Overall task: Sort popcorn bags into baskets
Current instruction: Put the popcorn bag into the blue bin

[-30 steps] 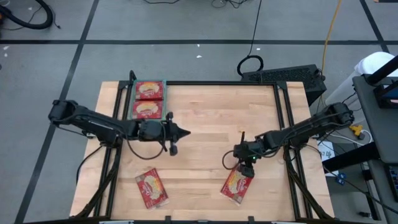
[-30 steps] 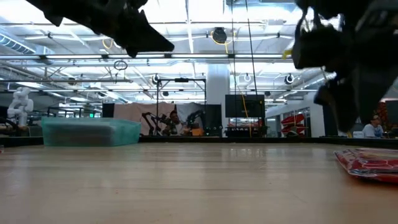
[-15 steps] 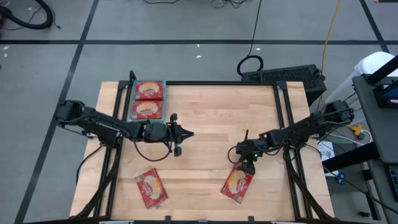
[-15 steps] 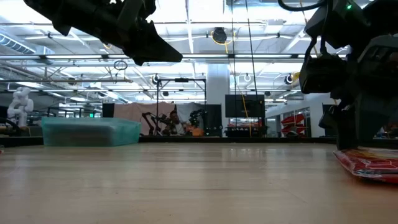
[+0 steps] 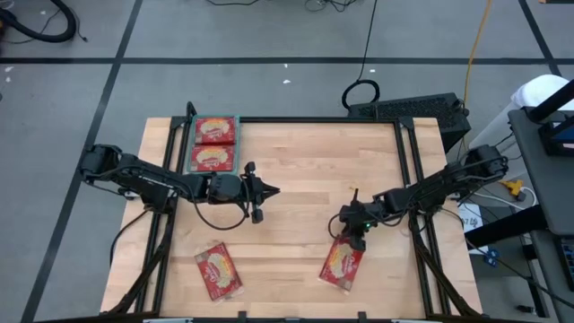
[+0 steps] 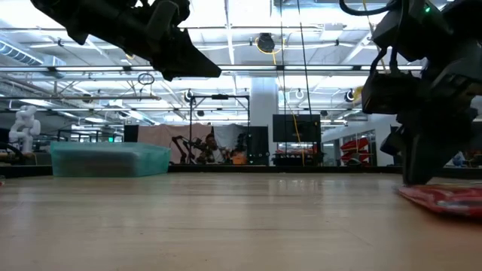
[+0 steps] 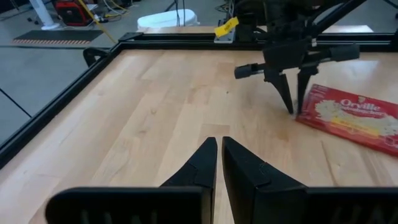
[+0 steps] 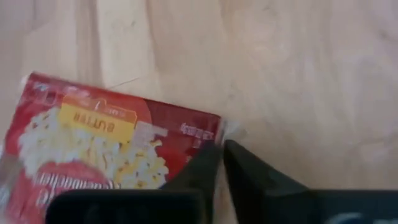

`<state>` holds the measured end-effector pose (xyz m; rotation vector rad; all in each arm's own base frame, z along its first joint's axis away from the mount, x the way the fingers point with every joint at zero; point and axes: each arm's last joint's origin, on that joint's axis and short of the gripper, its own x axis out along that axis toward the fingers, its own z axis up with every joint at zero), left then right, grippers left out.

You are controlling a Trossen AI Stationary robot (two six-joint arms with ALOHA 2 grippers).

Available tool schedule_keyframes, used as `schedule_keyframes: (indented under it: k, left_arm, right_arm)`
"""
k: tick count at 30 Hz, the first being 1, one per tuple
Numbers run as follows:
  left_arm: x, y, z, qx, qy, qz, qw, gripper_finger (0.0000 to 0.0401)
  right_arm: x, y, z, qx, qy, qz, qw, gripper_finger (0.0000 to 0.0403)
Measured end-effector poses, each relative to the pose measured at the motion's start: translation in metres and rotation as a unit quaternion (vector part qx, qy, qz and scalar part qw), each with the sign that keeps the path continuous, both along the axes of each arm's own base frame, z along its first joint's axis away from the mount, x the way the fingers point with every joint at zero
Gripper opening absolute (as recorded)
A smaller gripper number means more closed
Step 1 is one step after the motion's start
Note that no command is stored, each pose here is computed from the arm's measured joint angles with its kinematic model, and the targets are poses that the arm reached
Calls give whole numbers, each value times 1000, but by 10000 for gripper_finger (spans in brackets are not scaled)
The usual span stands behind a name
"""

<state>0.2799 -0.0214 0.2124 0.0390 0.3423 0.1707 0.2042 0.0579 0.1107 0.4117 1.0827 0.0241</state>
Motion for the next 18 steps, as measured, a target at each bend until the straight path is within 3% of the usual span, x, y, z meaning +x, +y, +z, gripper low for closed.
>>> schedule_keyframes:
  k: [3, 13, 18]
  left_arm:
    - [0, 0, 0, 0, 0, 0, 1000, 31]
    - [1, 4, 2, 23, -5, 8, 1000, 31]
    - [2, 13, 0, -8, -9, 35, 999, 31]
  right_arm:
    - [1, -1, 2, -19, -17, -8, 1000, 9]
    - [24, -36, 14, -113, -140, -100, 979, 1]
    - [32, -54, 22, -137, -190, -127, 964, 0]
